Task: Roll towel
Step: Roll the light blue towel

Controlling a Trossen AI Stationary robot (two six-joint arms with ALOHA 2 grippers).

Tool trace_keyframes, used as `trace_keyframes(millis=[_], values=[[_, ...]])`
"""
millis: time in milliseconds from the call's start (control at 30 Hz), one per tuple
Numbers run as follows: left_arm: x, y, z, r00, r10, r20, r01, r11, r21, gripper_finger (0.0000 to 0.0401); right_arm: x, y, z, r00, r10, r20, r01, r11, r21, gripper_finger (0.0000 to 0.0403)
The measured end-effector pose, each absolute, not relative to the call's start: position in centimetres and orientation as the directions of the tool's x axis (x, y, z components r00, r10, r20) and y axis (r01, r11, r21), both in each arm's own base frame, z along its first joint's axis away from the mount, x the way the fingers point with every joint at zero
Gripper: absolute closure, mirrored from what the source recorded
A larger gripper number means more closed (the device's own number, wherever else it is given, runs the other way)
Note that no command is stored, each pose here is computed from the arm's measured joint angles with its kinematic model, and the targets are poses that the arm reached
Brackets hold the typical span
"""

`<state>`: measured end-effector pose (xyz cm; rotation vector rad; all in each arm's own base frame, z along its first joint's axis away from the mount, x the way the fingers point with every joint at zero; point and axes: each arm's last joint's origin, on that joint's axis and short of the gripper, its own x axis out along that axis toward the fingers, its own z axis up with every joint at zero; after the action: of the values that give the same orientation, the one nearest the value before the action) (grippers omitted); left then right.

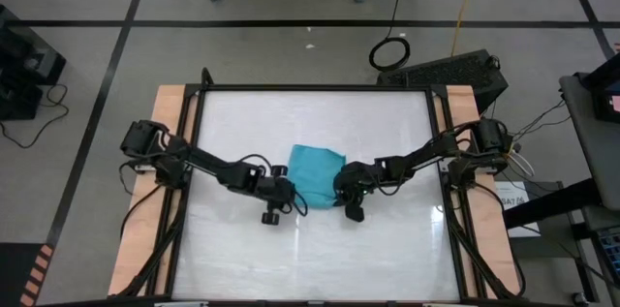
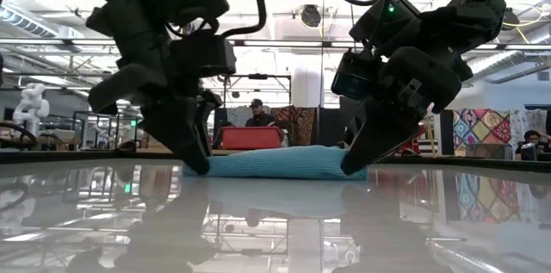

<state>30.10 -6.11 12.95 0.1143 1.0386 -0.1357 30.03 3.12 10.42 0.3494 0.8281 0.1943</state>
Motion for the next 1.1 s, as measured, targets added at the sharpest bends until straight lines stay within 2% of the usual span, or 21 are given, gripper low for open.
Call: trace_keyframes(millis=[67, 200, 333, 433, 700, 1100], values=[[30.3, -5.9, 13.0, 0.503, -0.102, -0.858, 0.178, 0.984, -0.012, 0.0385, 30.0, 3.2, 10.6, 0.658, 0.327, -0.678, -0.043, 0.916, 0.399, 0.0377], [30.7, -5.3, 13.3, 0.515, -0.247, -0.821, 0.183, 0.967, -0.177, 0.0386, 29.7, 3.3, 11.3, 0.653, 0.354, -0.669, -0.01, 0.888, 0.46, 0.0378], [31.3, -4.4, 13.8, 0.531, -0.413, -0.739, 0.182, 0.908, -0.377, 0.0393, 29.5, 3.3, 12.2, 0.657, 0.373, -0.655, 0.027, 0.856, 0.515, 0.0378], [31.6, -3.4, 14.1, 0.542, -0.482, -0.688, 0.138, 0.859, -0.493, 0.0395, 29.2, 3.3, 12.6, 0.646, 0.391, -0.655, 0.073, 0.823, 0.564, 0.0378], [31.7, -1.0, 14.0, 0.523, -0.577, -0.628, -0.011, 0.732, -0.682, 0.0396, 28.9, 3.2, 12.7, 0.607, 0.441, -0.661, 0.18, 0.733, 0.655, 0.0378], [32.1, -0.4, 11.1, 0.464, -0.626, -0.626, -0.206, 0.612, -0.764, 0.0392, 28.8, 2.1, 12.6, 0.595, 0.447, -0.668, 0.302, 0.645, 0.702, 0.0378]])
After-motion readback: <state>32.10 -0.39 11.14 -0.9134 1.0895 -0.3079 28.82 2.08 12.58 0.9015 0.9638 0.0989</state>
